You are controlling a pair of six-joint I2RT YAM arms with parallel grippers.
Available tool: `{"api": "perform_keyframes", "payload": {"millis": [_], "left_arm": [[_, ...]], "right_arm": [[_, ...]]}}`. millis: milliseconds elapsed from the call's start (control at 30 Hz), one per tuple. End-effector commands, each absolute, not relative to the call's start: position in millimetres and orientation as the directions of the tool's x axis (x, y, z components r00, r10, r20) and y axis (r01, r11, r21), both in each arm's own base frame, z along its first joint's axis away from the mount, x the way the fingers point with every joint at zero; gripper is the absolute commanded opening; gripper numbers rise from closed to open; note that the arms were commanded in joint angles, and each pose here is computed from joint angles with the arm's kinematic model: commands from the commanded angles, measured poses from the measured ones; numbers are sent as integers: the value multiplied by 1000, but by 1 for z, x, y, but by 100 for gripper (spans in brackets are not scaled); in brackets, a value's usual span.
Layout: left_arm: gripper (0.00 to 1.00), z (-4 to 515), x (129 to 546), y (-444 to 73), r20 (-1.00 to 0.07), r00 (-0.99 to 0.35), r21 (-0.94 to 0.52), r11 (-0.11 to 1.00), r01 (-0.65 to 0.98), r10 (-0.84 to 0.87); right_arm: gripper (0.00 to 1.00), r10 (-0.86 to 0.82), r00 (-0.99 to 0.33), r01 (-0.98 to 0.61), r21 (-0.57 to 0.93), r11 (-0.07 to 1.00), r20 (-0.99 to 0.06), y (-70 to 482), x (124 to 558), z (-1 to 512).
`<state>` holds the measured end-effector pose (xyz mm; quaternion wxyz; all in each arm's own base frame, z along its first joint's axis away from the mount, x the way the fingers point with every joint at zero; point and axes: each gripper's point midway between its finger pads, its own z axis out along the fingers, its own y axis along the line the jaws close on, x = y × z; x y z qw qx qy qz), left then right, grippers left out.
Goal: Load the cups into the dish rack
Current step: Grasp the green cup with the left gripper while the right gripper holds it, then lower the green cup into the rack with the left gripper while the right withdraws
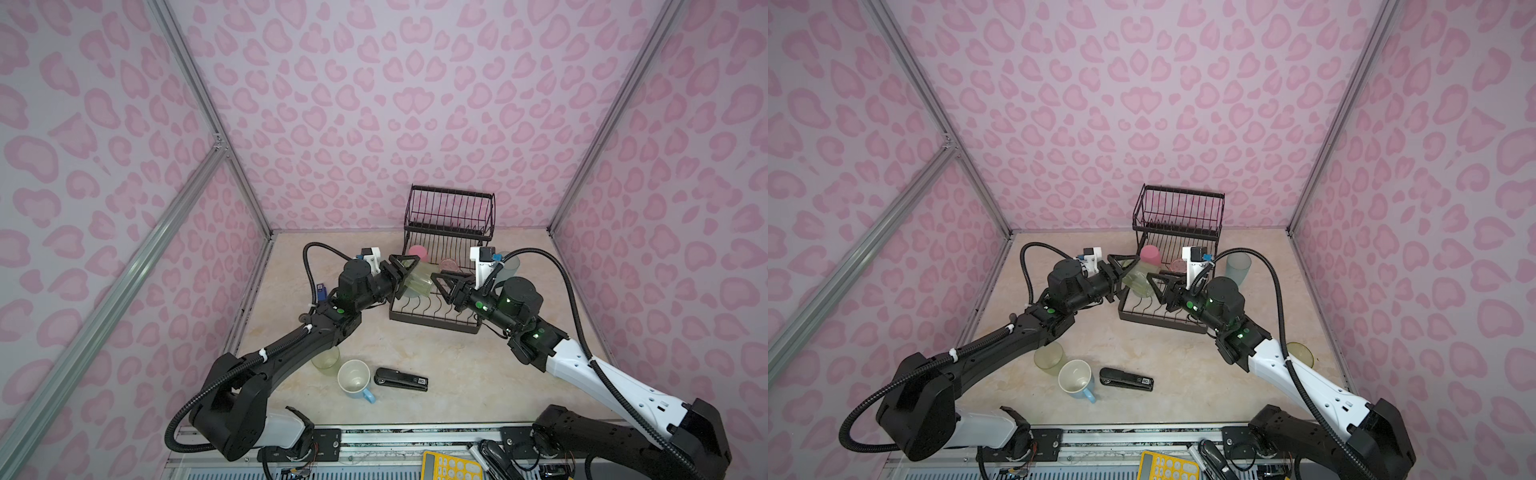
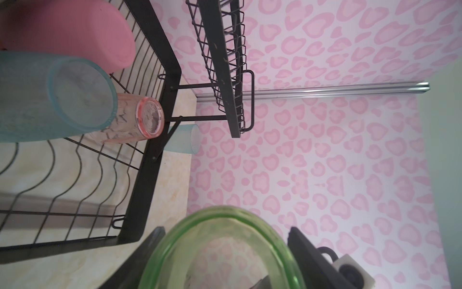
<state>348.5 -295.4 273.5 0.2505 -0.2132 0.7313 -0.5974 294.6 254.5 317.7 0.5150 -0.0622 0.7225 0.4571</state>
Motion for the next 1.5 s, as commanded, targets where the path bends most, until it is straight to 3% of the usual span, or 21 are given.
{"api": "perform_keyframes", "payload": {"millis": [0, 233, 567, 967, 1467], "left_arm": [[64, 271, 357, -286, -287, -726, -933, 356, 63, -625], [64, 271, 355, -308, -526, -676, -795, 580, 176, -516], [64, 248, 356, -361, -784, -572, -472, 831, 296, -241], [64, 198, 363, -426, -876, -480, -157, 924, 349, 33], [64, 143, 375, -456, -867, -485, -84, 929, 360, 110]], "right_arm": [[48, 362, -465, -450, 568, 689, -808, 227, 304, 295], [49, 340, -506, -175, 481, 859, -792, 154, 316, 250], [51, 423, -500, 0, 488, 873, -756, 87, 303, 226], [52, 483, -493, 80, 515, 853, -724, 57, 290, 203], [52, 504, -486, 110, 522, 846, -714, 46, 285, 191]]}}
